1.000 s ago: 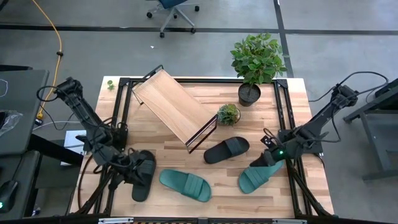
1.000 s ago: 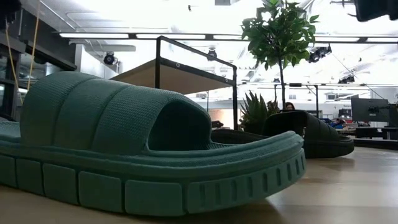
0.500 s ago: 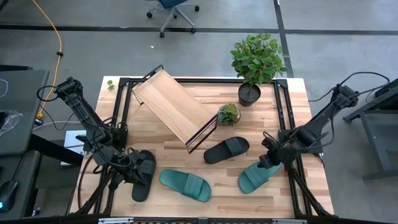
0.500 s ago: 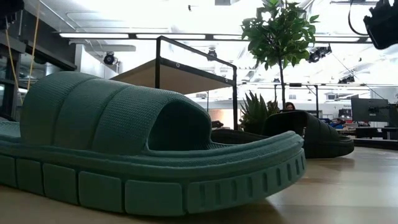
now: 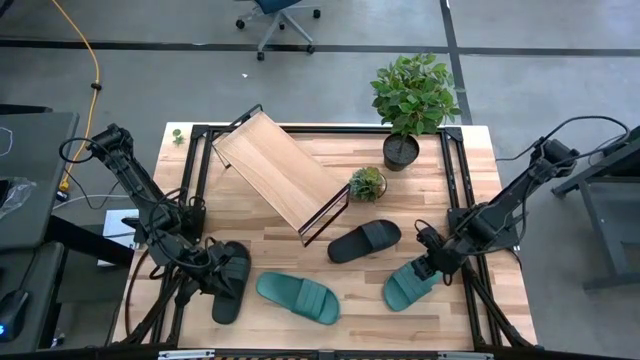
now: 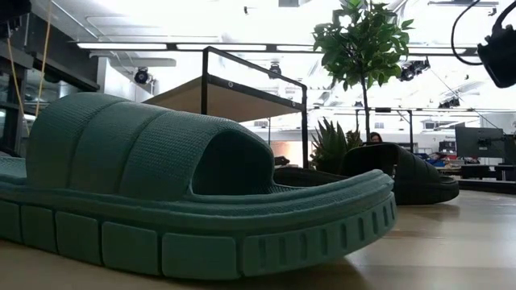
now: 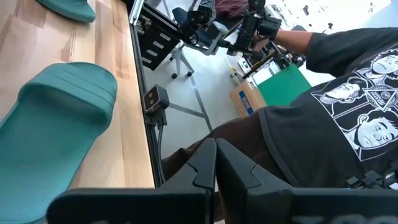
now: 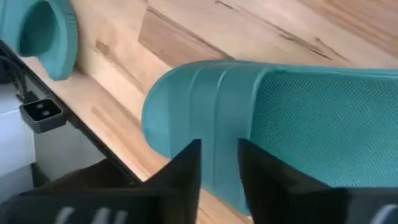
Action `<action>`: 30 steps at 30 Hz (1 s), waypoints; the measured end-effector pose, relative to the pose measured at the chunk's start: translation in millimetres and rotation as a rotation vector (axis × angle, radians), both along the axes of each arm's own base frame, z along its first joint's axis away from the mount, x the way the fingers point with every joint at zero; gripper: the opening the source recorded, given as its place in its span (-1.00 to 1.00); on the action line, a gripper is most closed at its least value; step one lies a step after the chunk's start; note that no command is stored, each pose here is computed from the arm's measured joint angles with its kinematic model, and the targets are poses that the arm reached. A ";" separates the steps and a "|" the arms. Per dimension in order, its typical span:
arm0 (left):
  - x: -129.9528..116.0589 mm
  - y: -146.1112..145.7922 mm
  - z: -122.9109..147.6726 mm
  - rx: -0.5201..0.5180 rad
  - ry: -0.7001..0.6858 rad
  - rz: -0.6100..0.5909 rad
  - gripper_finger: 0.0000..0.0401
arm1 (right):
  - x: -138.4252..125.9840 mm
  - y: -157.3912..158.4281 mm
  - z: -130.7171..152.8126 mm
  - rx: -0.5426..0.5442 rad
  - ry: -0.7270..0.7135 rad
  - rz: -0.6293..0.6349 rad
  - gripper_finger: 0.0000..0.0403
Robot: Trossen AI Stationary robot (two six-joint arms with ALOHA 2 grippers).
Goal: Pick and place slippers onto the shelf
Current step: Put the right green pair of slippers on the shelf
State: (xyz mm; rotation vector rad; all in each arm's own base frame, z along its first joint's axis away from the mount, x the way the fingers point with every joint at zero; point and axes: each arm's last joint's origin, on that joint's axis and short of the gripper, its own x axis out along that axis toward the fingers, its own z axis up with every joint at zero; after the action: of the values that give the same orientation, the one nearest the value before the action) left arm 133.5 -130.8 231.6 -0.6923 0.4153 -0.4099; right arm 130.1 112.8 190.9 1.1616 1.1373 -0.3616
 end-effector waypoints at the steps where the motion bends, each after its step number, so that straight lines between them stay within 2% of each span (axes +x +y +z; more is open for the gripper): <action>1: 0.0 0.0 0.0 0.000 0.000 0.000 -1.00 | -0.8 -0.6 -0.7 -0.006 0.012 -0.001 -0.40; 5: 0.0 -0.1 0.0 -0.002 0.001 -0.001 -1.00 | -2.8 -2.1 -2.3 -0.019 0.040 0.001 -0.23; 9: 0.0 -0.1 0.0 -0.004 0.002 -0.001 -1.00 | -2.8 -2.0 -2.2 -0.018 0.039 0.001 -0.16; 24: 0.0 0.0 -0.1 -0.001 0.002 -0.001 -1.00 | 8.3 8.3 -16.0 -0.035 0.070 0.003 -0.15; 30: -0.1 0.1 -0.7 0.006 0.006 -0.002 -1.00 | 15.3 14.4 -18.6 -0.010 0.035 0.002 -0.15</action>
State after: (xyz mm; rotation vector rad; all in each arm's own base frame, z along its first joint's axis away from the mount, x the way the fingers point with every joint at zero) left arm 133.4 -130.7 230.9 -0.6878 0.4223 -0.4082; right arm 145.4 127.2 172.4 1.1494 1.1656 -0.3874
